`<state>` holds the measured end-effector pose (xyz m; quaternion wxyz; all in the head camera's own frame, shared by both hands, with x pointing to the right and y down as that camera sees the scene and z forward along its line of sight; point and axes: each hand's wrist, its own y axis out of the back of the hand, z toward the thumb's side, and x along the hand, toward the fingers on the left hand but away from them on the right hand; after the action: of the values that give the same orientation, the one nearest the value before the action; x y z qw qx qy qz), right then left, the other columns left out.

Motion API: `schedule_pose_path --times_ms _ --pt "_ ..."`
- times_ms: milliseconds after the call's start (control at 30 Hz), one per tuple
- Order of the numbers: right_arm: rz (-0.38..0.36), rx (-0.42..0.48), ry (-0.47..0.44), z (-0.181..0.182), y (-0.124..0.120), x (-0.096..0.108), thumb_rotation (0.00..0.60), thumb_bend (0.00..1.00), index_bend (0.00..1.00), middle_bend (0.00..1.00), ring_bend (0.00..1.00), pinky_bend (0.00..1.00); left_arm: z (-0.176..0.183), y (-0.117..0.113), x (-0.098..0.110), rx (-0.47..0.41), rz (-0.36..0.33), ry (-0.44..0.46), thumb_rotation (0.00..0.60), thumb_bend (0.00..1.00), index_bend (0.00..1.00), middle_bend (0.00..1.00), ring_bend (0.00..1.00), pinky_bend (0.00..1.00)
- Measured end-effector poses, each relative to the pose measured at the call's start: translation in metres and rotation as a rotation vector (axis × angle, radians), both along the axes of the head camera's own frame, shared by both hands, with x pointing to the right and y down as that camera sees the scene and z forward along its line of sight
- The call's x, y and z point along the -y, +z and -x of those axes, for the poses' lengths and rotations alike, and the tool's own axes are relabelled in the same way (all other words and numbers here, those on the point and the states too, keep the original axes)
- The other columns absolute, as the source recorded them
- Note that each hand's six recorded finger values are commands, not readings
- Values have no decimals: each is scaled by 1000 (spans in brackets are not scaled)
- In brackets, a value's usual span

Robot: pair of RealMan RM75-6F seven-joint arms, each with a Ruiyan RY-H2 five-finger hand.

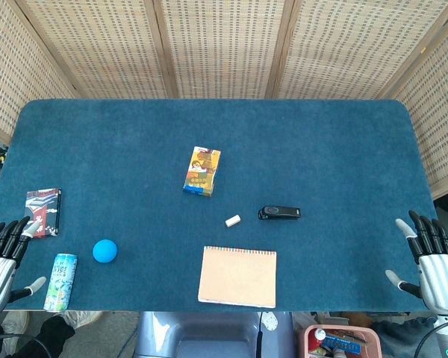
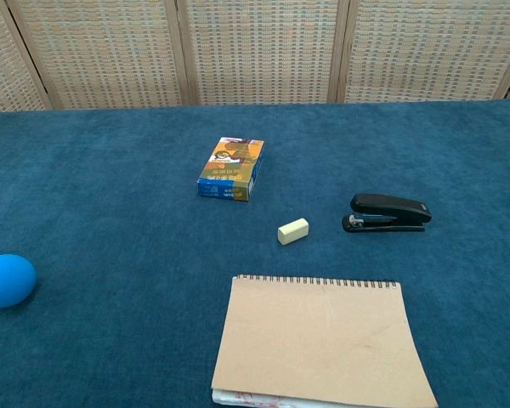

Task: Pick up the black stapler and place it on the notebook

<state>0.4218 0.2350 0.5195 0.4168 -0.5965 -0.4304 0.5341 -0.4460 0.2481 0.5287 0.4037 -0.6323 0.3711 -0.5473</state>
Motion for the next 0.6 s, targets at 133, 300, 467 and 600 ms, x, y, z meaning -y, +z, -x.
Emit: schedule_pose_path --times_ms 133,300,467,600 --pt "3 0 -1 0 1 0 600 0 0 0 0 0 1 0 0 2 1 -1 600 0 0 0 0 0" --pt "19 0 -11 2 5 2 600 0 0 0 0 0 2 1 0 1 3 -8 600 0 0 0 0 0" --pt "71 27 -66 14 20 16 600 0 0 0 0 0 2 5 3 8 10 -14 600 0 0 0 0 0" --pt "141 58 -143 34 41 39 600 0 0 0 0 0 2 9 8 17 16 -21 600 0 0 0 0 0"
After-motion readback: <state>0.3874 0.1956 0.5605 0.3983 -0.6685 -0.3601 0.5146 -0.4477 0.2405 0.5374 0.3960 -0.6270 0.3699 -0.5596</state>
